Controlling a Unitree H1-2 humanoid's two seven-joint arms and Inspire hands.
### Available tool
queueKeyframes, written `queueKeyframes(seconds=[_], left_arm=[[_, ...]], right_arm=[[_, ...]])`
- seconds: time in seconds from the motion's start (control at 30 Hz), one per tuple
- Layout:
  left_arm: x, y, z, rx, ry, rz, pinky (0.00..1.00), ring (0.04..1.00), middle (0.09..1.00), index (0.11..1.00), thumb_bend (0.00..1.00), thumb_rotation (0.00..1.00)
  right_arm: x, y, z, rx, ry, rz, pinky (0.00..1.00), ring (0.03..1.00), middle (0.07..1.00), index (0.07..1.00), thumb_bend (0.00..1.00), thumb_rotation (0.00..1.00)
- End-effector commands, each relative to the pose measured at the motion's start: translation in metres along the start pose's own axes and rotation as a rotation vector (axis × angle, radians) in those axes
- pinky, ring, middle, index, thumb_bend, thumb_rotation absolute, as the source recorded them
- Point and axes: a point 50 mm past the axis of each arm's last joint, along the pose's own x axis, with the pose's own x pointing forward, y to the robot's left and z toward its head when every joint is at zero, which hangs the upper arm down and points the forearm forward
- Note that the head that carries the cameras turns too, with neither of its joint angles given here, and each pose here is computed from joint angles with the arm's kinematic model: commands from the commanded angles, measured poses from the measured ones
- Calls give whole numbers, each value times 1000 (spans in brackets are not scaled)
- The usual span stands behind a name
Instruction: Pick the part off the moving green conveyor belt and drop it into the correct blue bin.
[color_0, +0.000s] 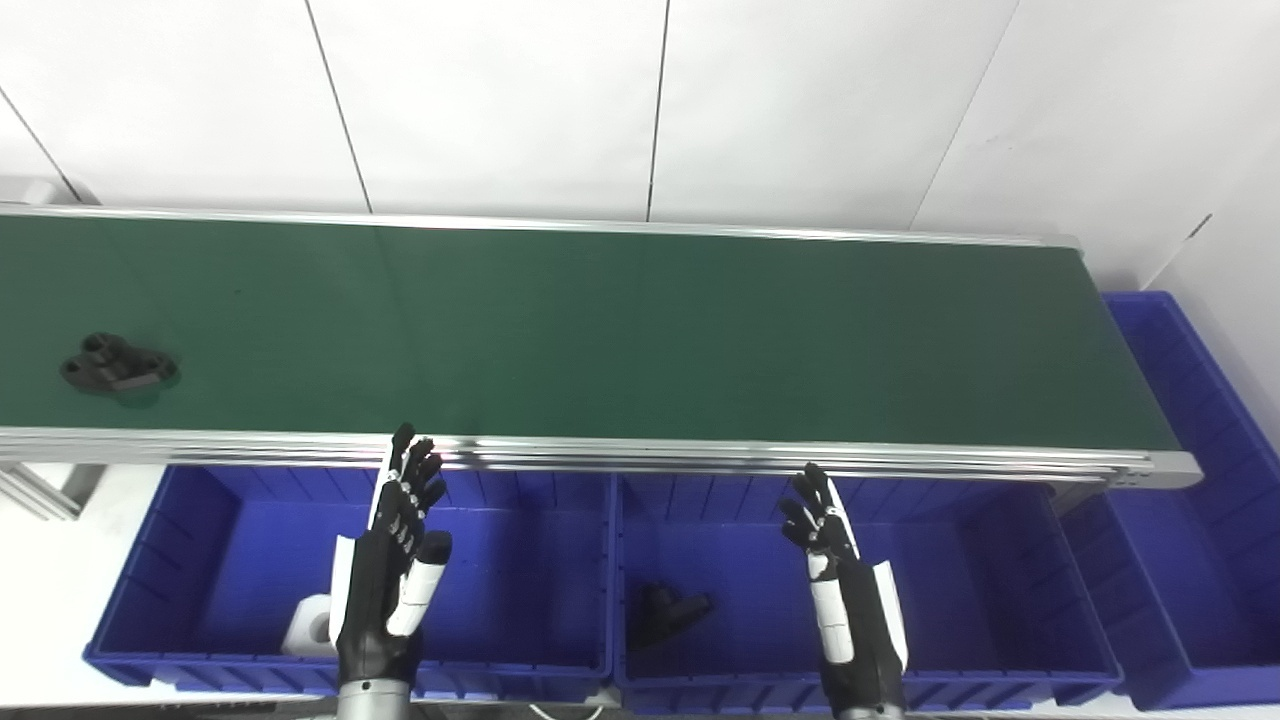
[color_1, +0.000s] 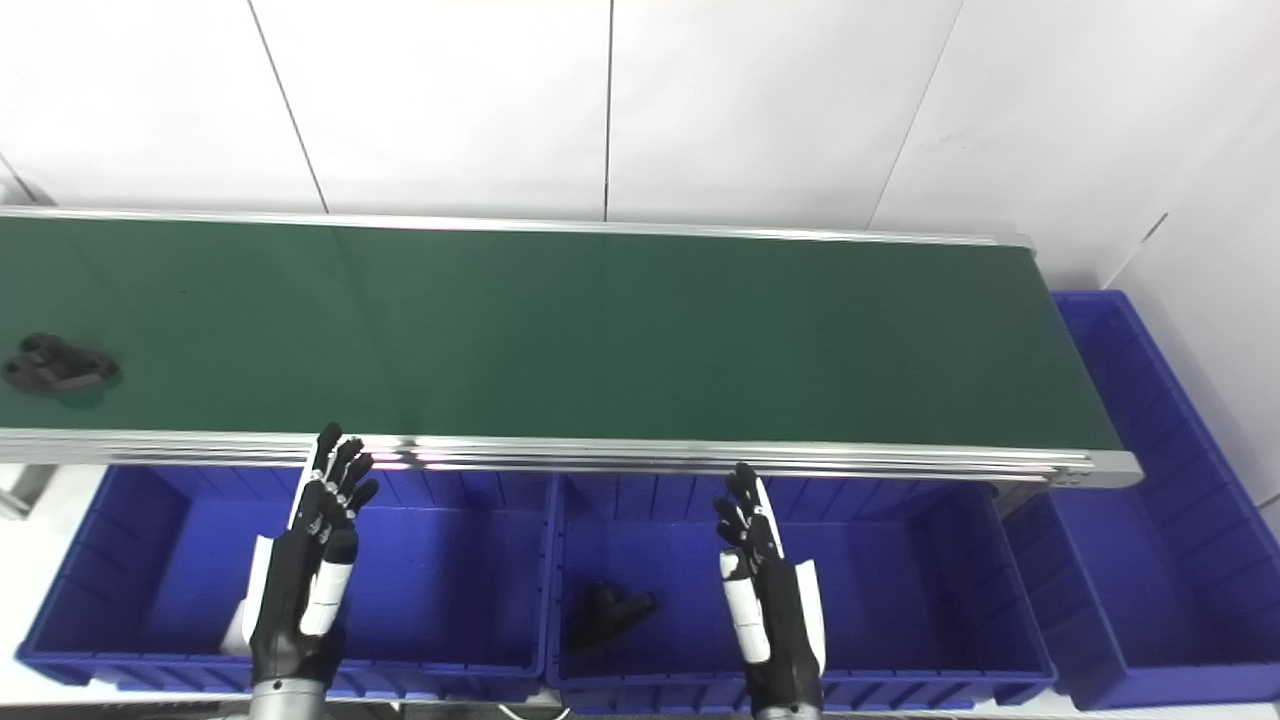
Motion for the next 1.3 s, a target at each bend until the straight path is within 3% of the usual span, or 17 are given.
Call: queueKeyframes(seconds=[0.0,1.27], left_arm=[[2,1,7,2,-63,-12,906,934,952,979,746,858],[0,3,2,-3,-43,-29,914,940,942,964,771,850]], right_arm=[[4,5,14,12,-90,5,901,912,957,979,813,986],[1,6,11,9,-85,8,907,911,956,979,832,986]])
